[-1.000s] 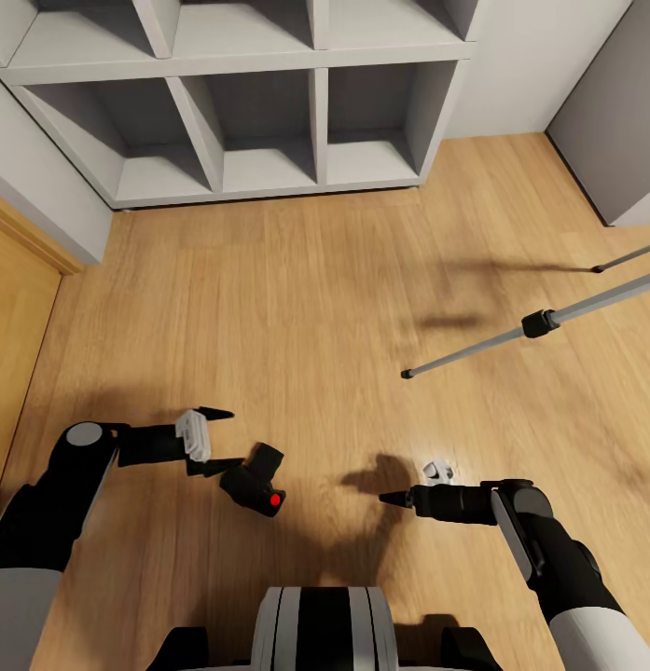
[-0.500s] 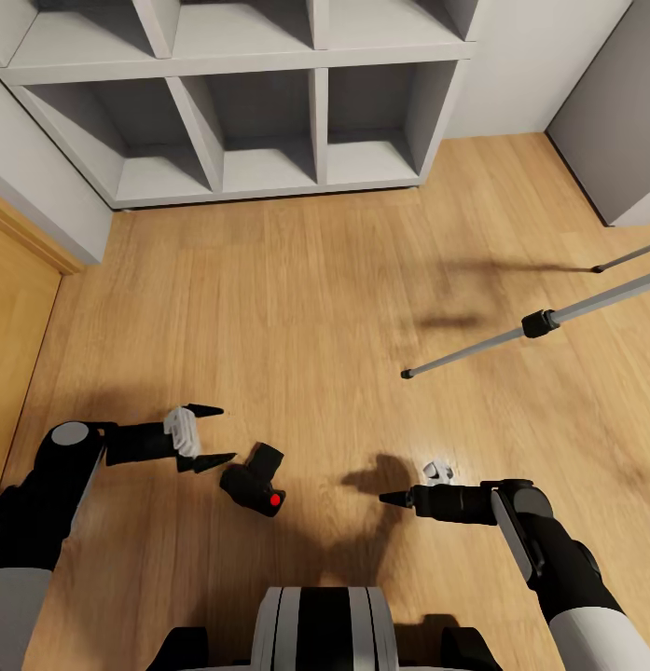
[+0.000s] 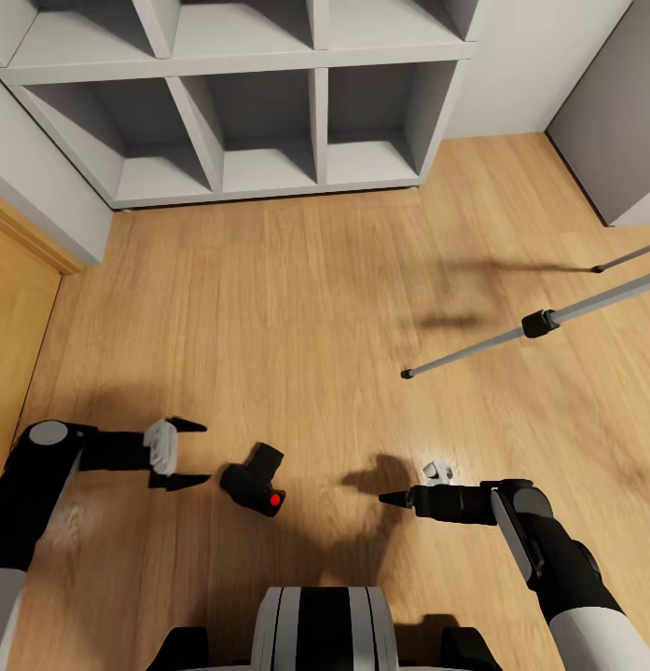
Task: Attach the digital camera to the camera tripod in the bedroom.
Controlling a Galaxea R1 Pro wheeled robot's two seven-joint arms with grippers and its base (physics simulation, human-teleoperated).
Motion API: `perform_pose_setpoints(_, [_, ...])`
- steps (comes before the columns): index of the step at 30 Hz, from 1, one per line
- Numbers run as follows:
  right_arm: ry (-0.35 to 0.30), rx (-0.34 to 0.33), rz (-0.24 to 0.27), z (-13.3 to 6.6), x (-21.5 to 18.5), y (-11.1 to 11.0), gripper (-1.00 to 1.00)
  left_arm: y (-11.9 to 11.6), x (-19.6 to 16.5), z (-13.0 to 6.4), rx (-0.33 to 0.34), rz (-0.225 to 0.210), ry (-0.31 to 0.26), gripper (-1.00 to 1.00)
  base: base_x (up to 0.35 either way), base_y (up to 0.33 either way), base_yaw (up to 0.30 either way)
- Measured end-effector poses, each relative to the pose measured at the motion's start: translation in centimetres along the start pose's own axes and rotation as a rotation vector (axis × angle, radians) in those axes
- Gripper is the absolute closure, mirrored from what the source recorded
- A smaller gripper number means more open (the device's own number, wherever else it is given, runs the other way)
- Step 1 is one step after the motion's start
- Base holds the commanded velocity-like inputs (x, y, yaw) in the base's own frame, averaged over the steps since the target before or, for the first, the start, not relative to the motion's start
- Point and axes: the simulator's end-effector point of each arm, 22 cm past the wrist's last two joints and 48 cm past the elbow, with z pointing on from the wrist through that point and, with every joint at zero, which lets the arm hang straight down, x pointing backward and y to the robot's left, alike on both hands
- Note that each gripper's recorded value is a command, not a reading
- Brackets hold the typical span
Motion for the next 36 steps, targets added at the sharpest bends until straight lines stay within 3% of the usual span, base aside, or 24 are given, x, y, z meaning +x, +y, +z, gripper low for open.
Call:
perform_pose_setpoints(6, [0.0, -0.001, 0.0, 0.0, 0.0, 0.0, -1.0, -1.5, 0.3, -0.4, 0.068, 0.088, 0.05, -1.0, 0.0, 0.0, 0.0])
perform_pose_setpoints(10, [-0.002, -0.001, 0.0, 0.0, 0.0, 0.0, -1.0, -3.5, 0.4, 1.2, 0.143, 0.136, 0.08, -1.0, 0.0, 0.0, 0.0])
perform_pose_setpoints(17, [-0.002, -0.001, 0.0, 0.0, -0.1, 0.0, -1.0, -4.6, 0.6, 2.3, 0.18, 0.146, 0.09, -1.0, 0.0, 0.0, 0.0])
perform_pose_setpoints(21, [-0.003, -0.001, 0.001, 0.0, -0.1, 0.0, -1.0, -3.9, 1.0, 3.4, 0.138, 0.156, 0.122, -1.0, 0.0, 0.0, 0.0])
perform_pose_setpoints(25, [-0.004, -0.004, 0.0, 0.0, -0.1, 0.1, -1.0, -3.2, 2.0, 4.8, 0.094, 0.175, 0.194, -1.0, 0.0, 0.0, 0.0])
perform_pose_setpoints(32, [-0.004, -0.011, 0.01, 0.2, 0.0, 0.3, -1.0, -3.5, 1.6, 6.5, 0.08, 0.169, 0.21, -1.0, 0.0, 0.0, 0.0])
perform_pose_setpoints(36, [-0.006, -0.002, 0.002, 0.1, -0.1, 0.0, -1.0, -2.7, 2.1, 5.8, 0.058, 0.163, 0.212, -1.0, 0.0, 0.0, 0.0])
